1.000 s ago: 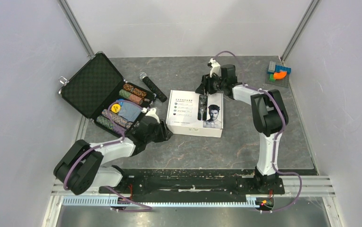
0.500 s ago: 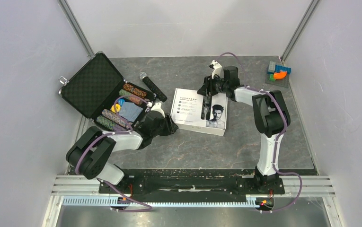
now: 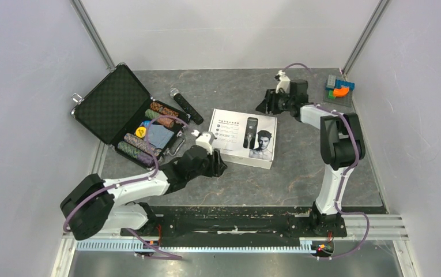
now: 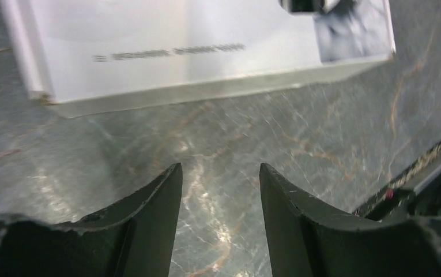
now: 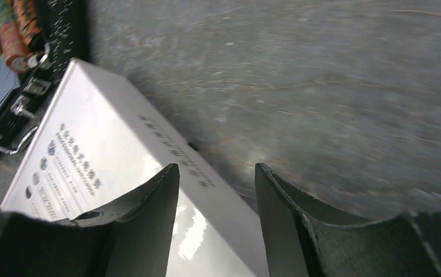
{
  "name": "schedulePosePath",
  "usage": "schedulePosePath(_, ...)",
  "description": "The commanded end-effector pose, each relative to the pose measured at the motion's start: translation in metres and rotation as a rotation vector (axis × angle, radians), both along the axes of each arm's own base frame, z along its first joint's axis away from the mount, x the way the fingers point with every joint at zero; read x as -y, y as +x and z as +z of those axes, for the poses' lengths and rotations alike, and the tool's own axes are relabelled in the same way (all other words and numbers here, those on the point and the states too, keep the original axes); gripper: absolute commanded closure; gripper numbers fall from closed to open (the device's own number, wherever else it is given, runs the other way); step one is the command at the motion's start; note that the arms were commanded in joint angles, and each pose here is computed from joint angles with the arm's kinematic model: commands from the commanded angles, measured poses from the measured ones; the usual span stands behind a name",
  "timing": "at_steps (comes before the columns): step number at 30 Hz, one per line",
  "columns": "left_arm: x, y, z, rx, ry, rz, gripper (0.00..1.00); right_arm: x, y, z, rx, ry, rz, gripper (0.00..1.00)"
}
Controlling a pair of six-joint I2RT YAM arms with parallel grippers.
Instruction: Sort the hair-cutting tools
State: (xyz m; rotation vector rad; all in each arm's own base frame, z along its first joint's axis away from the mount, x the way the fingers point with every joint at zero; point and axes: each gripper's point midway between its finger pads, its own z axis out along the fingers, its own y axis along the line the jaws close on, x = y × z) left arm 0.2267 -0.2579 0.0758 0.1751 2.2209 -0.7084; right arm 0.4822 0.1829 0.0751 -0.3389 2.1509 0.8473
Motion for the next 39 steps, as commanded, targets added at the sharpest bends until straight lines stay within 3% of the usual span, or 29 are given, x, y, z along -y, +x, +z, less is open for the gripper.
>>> schedulePosePath(1,0.031,-0.011,0.008,0.082,0.104,-0.156,0.41,0.026,0.002,0.019,0.030,-0.013,-0.051,0.46)
schedulePosePath(5,0.078,-0.022,0.001,0.118,0.180,-0.304,0.42,0.027,-0.003,0.012,0.007,-0.013,-0.039,0.46)
schedulePosePath(11,0.128,-0.014,-0.019,0.117,0.224,-0.341,0.44,0.027,-0.009,0.005,-0.013,-0.009,-0.038,0.46)
schedulePosePath(22,0.146,0.039,-0.052,0.136,0.374,-0.144,0.39,0.024,-0.018,0.005,-0.032,0.018,-0.028,0.46)
schedulePosePath(33,0.169,0.066,-0.045,0.125,0.348,-0.111,0.31,0.027,-0.010,0.027,0.017,0.035,-0.028,0.45)
schedulePosePath(39,0.188,0.062,-0.034,0.118,0.299,-0.183,0.25,0.053,0.009,0.069,0.106,0.047,-0.144,0.42)
